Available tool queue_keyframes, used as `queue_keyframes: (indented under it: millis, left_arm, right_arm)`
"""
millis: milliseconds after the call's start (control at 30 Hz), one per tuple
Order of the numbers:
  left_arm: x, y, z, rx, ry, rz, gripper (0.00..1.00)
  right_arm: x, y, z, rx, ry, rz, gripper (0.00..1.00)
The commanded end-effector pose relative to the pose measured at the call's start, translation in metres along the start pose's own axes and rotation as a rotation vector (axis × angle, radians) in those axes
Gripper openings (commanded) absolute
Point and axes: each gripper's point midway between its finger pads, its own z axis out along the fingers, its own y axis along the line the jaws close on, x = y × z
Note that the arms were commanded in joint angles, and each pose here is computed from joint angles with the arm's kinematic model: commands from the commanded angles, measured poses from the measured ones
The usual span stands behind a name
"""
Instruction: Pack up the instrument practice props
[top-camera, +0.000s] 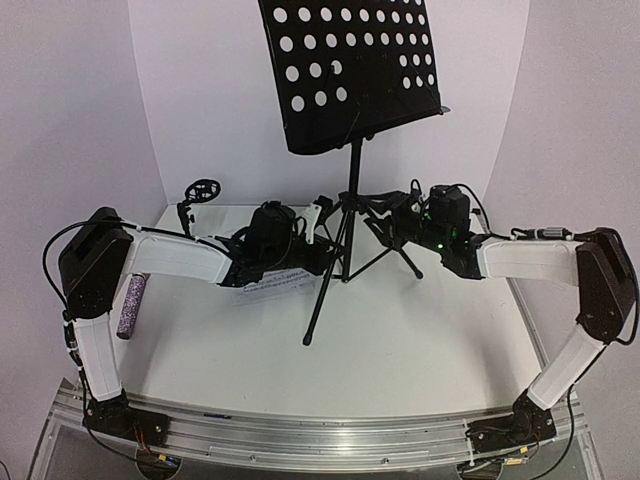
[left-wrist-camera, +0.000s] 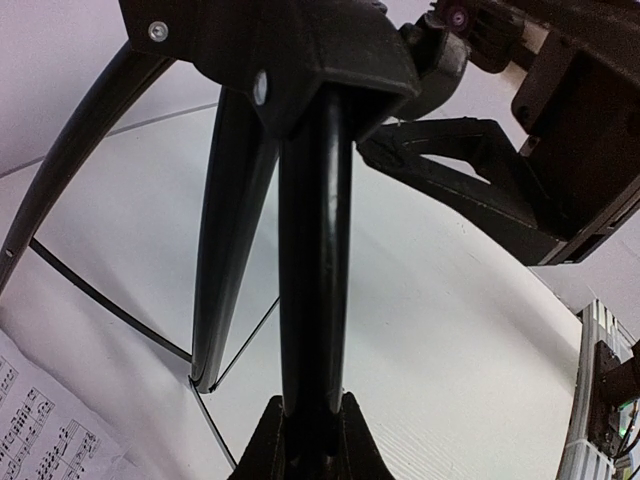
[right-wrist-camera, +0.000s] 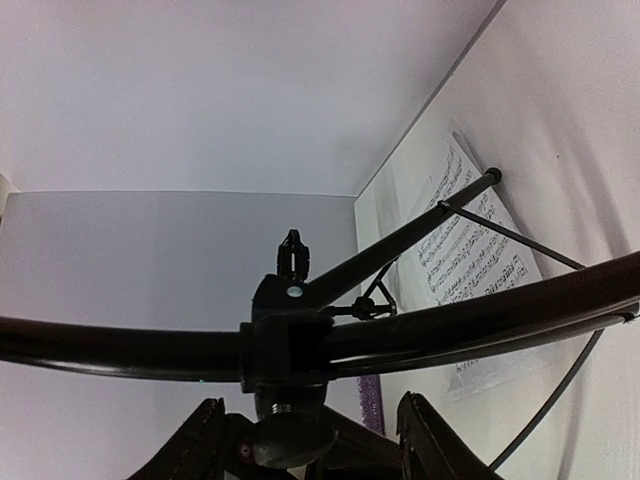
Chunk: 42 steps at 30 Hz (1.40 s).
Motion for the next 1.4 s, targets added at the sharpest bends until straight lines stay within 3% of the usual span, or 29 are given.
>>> queue_keyframes:
  millis: [0,167,433,633,800,900,1067,1200,1367]
  left_arm:
    - [0.014,-0.017,0.010,0.065,0.050,0.021,0.00]
    - [0.012,-0.017,0.010,0.064,0.046,0.024,0.00]
    - [0.007,-0.017,0.012,0.062,0.036,0.031,0.00]
    - [0.006,-0.017,0.012,0.058,0.034,0.037,0.00]
    - [0.006,-0.015,0.011,0.051,0.034,0.044,0.00]
    - [0.005,-0.013,0.010,0.048,0.033,0.045,0.00]
    - [0.000,-0.012,0.009,0.048,0.023,0.055,0.00]
    - [-0.003,-0.012,0.008,0.052,0.017,0.072,0.00]
    - [-0.008,-0.007,0.007,0.056,0.017,0.079,0.00]
  right_arm:
    - [0.000,0.031,0.004,-0.103,0.013,0.074,0.49]
    - [0.002,0.032,0.005,-0.106,0.024,0.091,0.37]
    - [0.011,0.024,0.010,-0.090,0.052,0.170,0.28]
    - [0.012,0.023,0.008,-0.088,0.050,0.183,0.05]
    - [0.011,0.016,0.005,-0.056,0.035,0.142,0.00]
    - [0.014,0.019,0.006,0.026,0.070,-0.054,0.00]
    - [0.012,0.031,-0.011,0.236,0.086,-0.706,0.00]
    - [0.010,0.031,-0.019,0.296,0.065,-1.125,0.00]
    - [0.038,0.022,-0.011,0.302,0.181,-1.703,0.00]
